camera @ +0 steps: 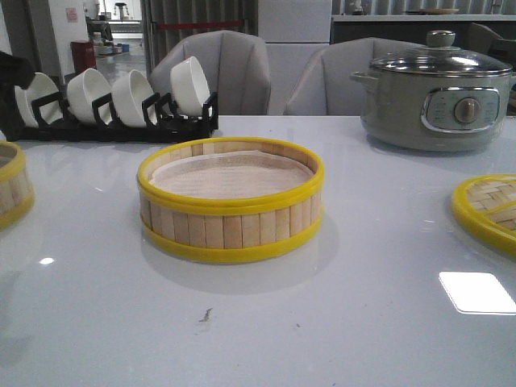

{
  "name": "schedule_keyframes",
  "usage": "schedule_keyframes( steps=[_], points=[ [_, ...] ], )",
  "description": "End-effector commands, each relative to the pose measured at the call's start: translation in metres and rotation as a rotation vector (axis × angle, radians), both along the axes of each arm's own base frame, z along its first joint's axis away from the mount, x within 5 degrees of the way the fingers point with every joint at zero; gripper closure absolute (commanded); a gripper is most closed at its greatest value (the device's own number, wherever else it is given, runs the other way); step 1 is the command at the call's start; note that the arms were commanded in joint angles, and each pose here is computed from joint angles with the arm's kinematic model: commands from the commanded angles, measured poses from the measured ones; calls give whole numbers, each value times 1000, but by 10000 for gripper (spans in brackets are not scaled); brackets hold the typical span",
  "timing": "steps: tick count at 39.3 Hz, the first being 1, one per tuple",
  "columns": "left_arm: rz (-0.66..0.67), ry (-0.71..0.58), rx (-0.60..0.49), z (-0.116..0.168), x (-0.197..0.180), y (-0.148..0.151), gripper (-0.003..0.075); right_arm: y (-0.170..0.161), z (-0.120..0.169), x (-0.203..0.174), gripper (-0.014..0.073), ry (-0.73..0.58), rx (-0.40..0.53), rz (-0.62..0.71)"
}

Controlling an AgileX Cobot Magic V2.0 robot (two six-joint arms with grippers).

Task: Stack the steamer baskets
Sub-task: 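Grasp the rim of the steamer basket near the left gripper and lift it, then move the held basket over the centre basket and lower it on top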

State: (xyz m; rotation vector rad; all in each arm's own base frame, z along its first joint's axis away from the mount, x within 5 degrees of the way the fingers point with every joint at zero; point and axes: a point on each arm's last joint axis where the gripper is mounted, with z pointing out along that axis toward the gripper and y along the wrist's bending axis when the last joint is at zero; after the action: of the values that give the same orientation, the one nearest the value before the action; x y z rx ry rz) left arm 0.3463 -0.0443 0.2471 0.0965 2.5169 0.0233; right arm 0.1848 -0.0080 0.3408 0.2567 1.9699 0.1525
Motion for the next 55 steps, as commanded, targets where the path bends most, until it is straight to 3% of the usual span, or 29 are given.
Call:
schedule_keyframes(
  steps=[1, 13, 21, 24, 29, 30, 32, 34, 41, 50, 55],
  points=[
    [1, -104, -33, 9, 13, -3, 247, -1, 20, 1, 203, -116, -13, -8],
    [5, -11, -29, -40, 31, -6, 247, -1, 20, 1, 203, -116, -13, -8],
    [5, -8, -32, -45, 33, -6, 270, -1, 20, 1, 203, -116, -13, -8],
    [7, -16, -35, -43, 34, -6, 346, -1, 20, 1, 203, -117, -13, -8],
    [8, -31, -36, -36, 38, -7, 618, -1, 20, 1, 203, -117, -13, -8],
    [9, -31, -35, -34, 39, -7, 650, -1, 20, 1, 203, -117, -13, -8],
    [11, -36, -36, -29, 42, -8, 613, -1, 20, 1, 203, -117, -13, -8],
    [11, -26, -32, -24, 43, -9, 624, -1, 20, 1, 203, -117, -13, -8],
    [-47, -78, -30, 21, 47, -37, 634, -1, 20, 1, 203, -119, -13, -8],
    [-241, -226, -68, 94, 32, -116, 634, -1, 21, 1, 203, -120, -13, -8],
    [-357, -279, -105, 117, 12, -161, 634, -1, 21, 1, 203, -121, -13, -8]
  ],
)
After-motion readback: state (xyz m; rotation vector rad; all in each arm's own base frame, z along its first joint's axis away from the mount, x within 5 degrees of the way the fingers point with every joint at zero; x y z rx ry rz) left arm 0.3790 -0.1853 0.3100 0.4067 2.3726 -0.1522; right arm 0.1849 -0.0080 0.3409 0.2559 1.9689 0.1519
